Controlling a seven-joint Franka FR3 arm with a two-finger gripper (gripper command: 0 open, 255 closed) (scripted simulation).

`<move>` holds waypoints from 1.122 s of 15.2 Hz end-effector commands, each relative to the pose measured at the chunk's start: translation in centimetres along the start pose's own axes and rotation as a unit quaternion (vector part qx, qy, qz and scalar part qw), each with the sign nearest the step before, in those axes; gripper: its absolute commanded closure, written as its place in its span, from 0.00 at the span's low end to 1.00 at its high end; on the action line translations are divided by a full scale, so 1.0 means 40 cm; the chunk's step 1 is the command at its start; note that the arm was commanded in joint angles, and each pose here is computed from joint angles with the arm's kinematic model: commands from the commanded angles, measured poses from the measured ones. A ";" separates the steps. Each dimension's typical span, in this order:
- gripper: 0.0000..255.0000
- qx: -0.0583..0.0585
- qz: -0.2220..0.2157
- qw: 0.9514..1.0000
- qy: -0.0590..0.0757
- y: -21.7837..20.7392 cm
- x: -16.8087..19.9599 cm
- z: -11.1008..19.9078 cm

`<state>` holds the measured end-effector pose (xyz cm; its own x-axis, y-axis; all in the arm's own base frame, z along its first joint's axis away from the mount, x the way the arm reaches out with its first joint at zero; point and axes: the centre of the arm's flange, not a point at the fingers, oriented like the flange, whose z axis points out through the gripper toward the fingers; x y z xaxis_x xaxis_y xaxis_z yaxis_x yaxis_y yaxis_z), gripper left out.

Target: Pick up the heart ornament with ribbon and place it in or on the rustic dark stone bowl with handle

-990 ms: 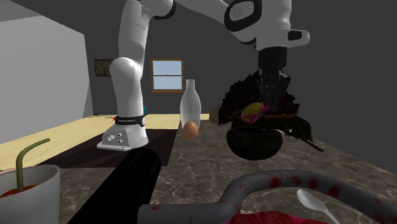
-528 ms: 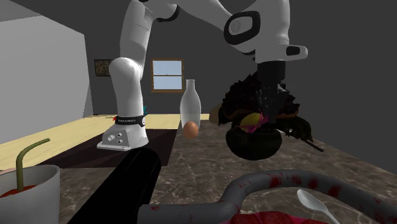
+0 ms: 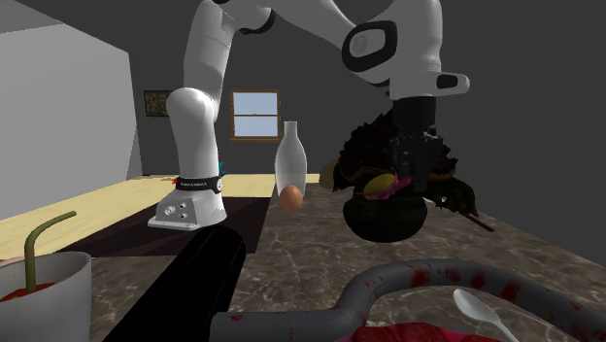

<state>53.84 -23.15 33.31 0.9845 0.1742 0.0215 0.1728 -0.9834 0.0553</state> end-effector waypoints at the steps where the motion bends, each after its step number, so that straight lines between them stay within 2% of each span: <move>1: 0.00 0.000 0.000 1.000 -0.001 0.001 -0.001 0.001; 5: 0.00 0.000 0.000 1.000 -0.001 0.001 -0.002 0.002; 9: 0.00 0.000 0.000 1.000 -0.001 0.001 -0.001 -0.123; 17: 0.00 0.000 0.000 1.000 -0.001 0.001 -0.001 -0.123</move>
<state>53.64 -22.95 38.21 0.9846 0.1735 0.0199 0.1722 -0.9835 0.0553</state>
